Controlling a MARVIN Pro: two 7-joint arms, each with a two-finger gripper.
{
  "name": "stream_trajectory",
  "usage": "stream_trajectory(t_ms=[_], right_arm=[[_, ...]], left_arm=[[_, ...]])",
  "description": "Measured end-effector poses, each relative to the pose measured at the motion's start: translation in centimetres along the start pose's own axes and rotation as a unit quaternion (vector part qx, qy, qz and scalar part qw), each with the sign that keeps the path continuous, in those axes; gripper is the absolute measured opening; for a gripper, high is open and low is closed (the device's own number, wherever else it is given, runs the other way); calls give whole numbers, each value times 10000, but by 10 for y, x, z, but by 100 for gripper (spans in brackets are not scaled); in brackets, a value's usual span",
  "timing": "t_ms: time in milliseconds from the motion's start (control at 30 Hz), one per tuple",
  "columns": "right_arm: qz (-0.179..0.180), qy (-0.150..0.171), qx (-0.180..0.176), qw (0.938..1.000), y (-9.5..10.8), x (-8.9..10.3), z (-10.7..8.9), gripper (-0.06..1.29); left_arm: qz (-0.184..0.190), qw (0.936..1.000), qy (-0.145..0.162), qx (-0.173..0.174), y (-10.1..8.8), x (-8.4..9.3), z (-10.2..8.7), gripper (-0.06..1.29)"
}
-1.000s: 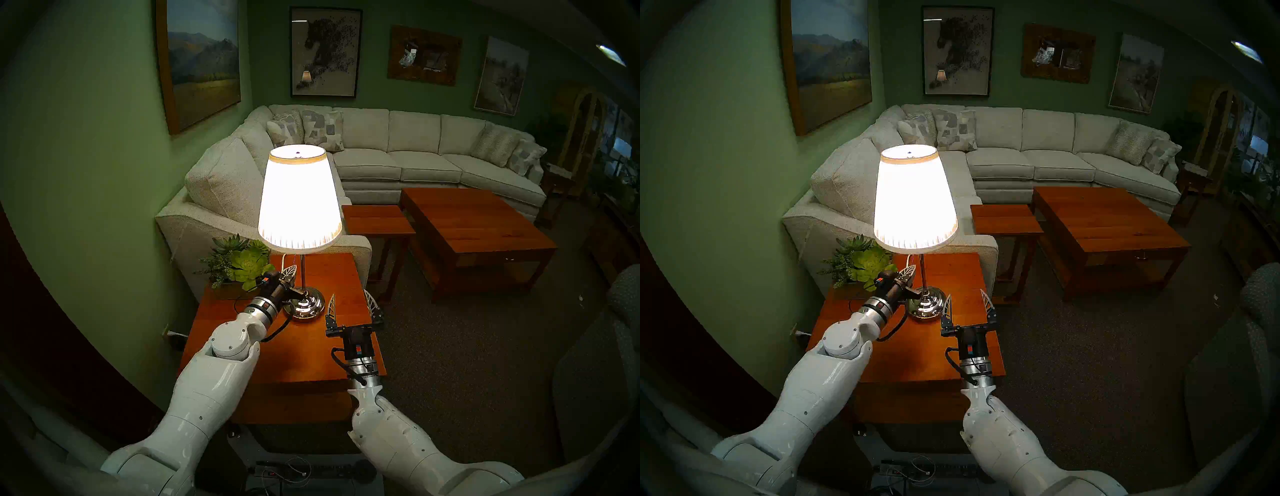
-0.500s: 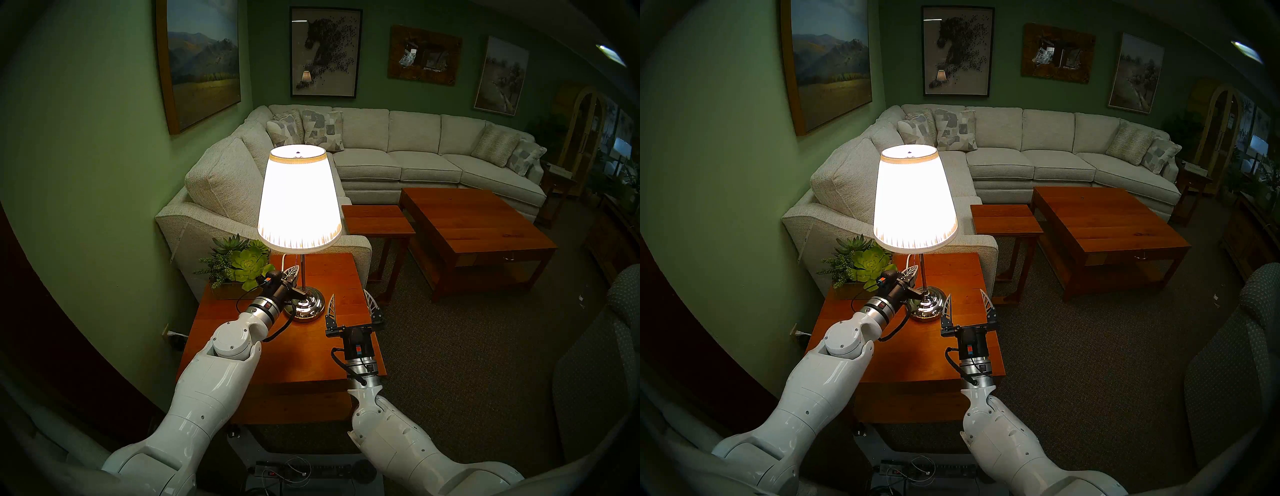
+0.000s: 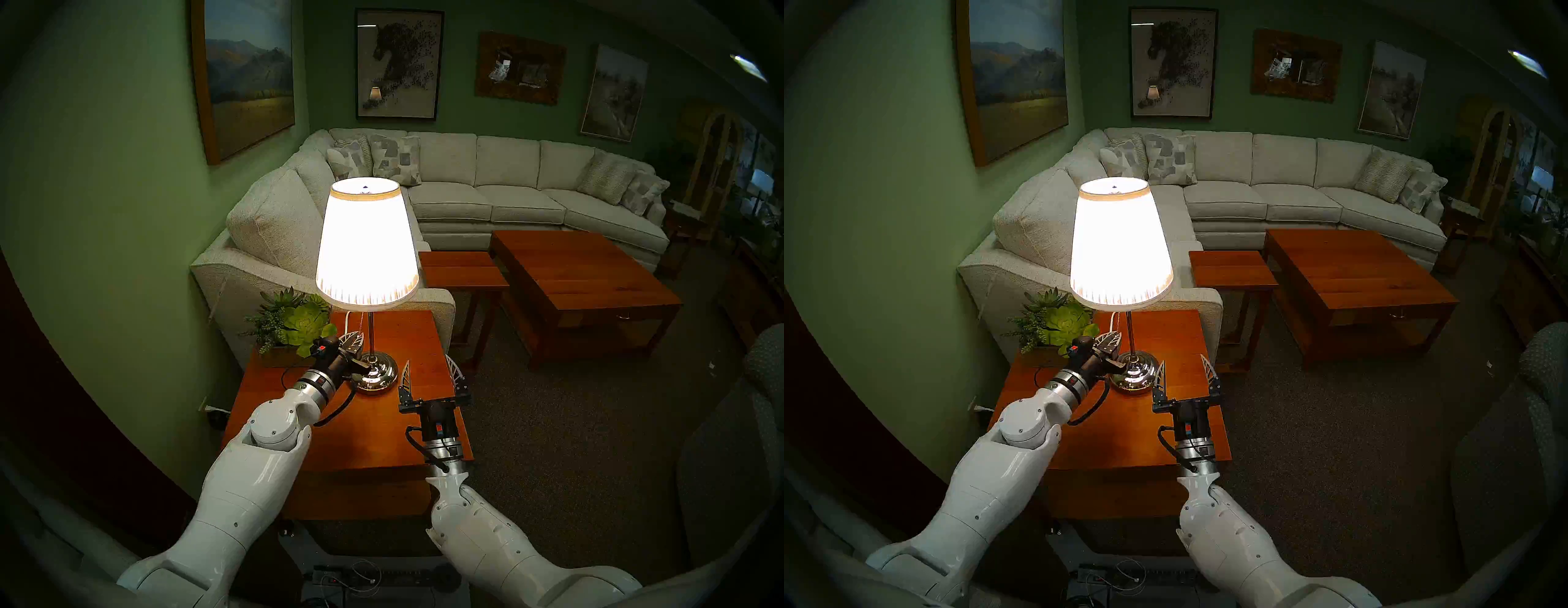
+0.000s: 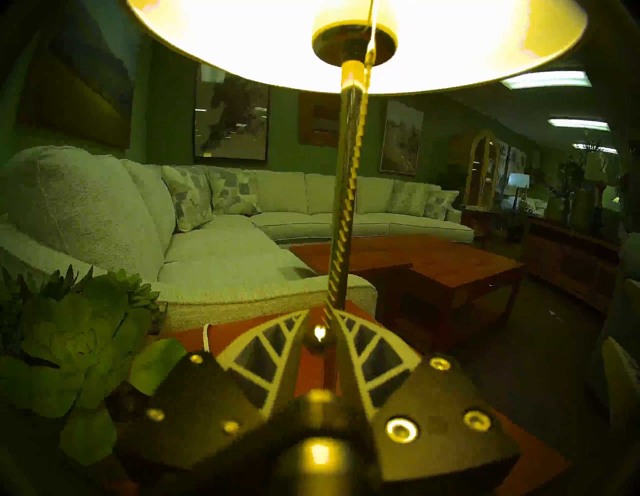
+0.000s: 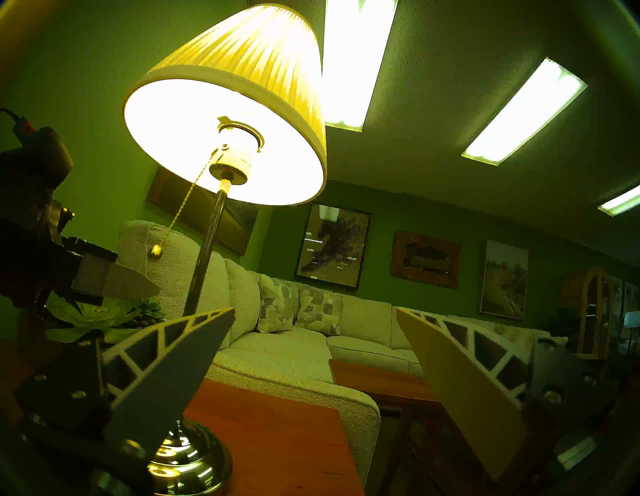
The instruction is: Pull on string to turn on lamp
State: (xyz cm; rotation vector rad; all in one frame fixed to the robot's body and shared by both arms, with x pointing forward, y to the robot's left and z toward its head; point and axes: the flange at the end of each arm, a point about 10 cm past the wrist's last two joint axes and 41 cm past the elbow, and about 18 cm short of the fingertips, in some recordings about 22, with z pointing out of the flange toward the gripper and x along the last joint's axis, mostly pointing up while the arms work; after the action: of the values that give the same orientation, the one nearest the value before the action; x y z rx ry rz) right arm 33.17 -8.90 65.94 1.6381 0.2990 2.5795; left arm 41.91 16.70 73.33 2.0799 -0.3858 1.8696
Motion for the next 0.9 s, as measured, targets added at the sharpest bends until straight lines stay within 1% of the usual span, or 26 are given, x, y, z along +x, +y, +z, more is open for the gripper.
stream_trajectory(t_ms=[67, 167, 300, 333, 400, 433, 500, 600, 667, 900], right_arm=[[0, 0, 0, 10000, 0, 0, 0, 122], [0, 0, 0, 10000, 0, 0, 0, 122], [0, 0, 0, 10000, 0, 0, 0, 122], [0, 0, -1, 10000, 0, 0, 0, 122], [0, 0, -1, 10000, 0, 0, 0, 122], [0, -1, -1, 10000, 0, 0, 0, 122], [0, -1, -1, 10000, 0, 0, 0, 122], [-1, -2, -2, 10000, 0, 0, 0, 122], [-1, -2, -2, 10000, 0, 0, 0, 122], [-2, -4, -8, 10000, 0, 0, 0, 122]], left_arm=[[-12, 10000, -94, -5, 0, -6, -4, 53], [-13, 9998, -173, -17, 0, -11, -7, 97], [-1, 9998, -194, -24, 0, -13, -8, 94], [4, 9998, -195, -25, 0, -13, -9, 98], [11, 9998, -189, -17, -1, -13, -10, 113], [17, 9998, -184, -8, -2, -12, -11, 117], [31, 9998, -171, 19, -5, -11, -14, 118], [52, 9999, -124, 77, -9, -8, -18, 110], [67, 9999, -75, 133, -13, -4, -21, 107], [119, 9991, 133, 383, -29, 9, -42, 107]])
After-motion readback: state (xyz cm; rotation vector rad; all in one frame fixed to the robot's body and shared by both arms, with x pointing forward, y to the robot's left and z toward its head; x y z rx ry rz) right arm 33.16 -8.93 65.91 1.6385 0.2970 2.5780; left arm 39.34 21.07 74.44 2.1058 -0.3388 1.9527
